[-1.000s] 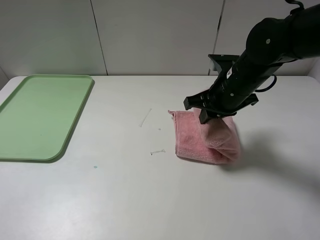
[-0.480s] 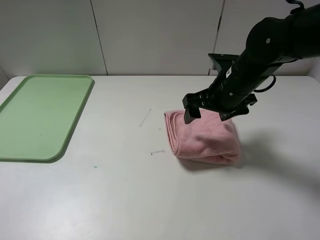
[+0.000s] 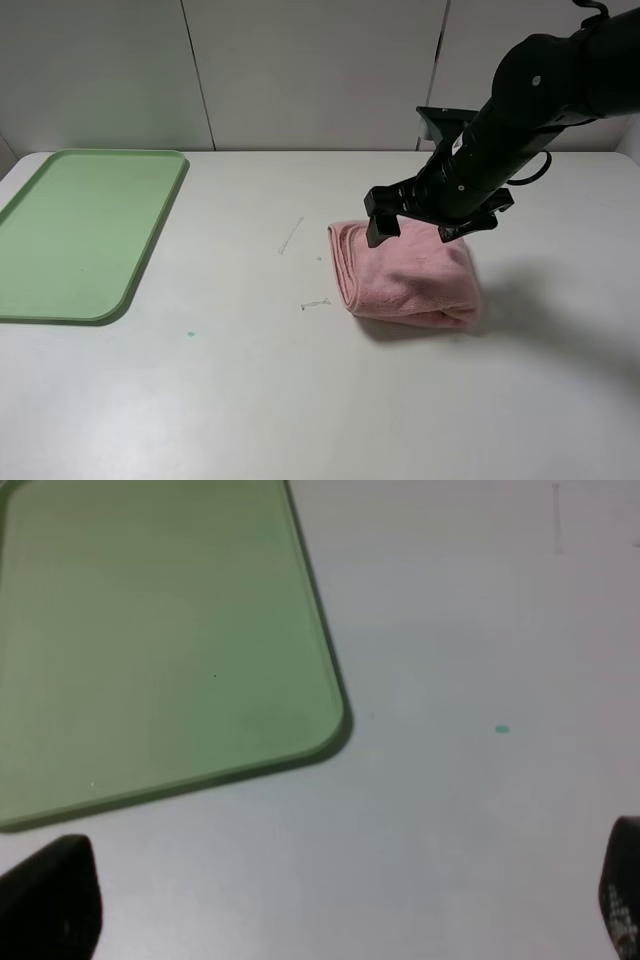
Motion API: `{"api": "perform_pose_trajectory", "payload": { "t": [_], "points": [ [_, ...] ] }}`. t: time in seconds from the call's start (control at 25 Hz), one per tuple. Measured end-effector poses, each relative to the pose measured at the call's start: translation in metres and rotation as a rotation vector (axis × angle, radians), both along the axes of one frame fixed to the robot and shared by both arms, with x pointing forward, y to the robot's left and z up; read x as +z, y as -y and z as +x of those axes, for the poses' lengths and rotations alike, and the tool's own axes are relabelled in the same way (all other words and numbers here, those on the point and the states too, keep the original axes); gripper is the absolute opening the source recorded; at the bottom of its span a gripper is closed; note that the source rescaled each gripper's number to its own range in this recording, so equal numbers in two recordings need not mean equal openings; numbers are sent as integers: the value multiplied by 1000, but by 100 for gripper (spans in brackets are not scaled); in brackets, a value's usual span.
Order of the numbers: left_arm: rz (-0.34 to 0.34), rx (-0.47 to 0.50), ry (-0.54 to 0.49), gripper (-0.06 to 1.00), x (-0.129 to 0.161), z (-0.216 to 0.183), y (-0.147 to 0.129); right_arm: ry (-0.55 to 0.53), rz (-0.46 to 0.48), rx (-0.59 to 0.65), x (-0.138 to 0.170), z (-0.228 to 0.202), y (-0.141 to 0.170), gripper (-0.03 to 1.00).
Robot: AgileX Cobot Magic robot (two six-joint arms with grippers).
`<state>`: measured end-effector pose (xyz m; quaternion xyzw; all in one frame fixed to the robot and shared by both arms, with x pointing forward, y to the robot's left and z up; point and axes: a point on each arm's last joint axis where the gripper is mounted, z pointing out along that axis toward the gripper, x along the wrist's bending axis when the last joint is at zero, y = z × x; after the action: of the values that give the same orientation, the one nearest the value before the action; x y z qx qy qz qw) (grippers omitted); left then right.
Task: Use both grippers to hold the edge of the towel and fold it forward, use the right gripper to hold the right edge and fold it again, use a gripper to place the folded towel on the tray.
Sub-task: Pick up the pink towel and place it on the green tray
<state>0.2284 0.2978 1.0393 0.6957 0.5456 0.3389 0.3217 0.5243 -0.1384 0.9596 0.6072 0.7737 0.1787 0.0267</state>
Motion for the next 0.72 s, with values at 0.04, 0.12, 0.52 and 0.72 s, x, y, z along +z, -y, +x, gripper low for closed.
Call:
{"api": "perform_pose_trajectory", "payload": {
  "t": [0.04, 0.12, 0.52, 0.72],
  "points": [
    [0, 0, 0, 100, 0, 0, 0, 0, 0, 0, 0, 0, 0, 100],
    [0, 0, 0, 100, 0, 0, 0, 0, 0, 0, 0, 0, 0, 100],
    [0, 0, 0, 100, 0, 0, 0, 24, 10, -4, 1, 2, -1, 100],
    [0, 0, 0, 100, 0, 0, 0, 20, 12, -6, 1, 2, -1, 100]
  ]
}}
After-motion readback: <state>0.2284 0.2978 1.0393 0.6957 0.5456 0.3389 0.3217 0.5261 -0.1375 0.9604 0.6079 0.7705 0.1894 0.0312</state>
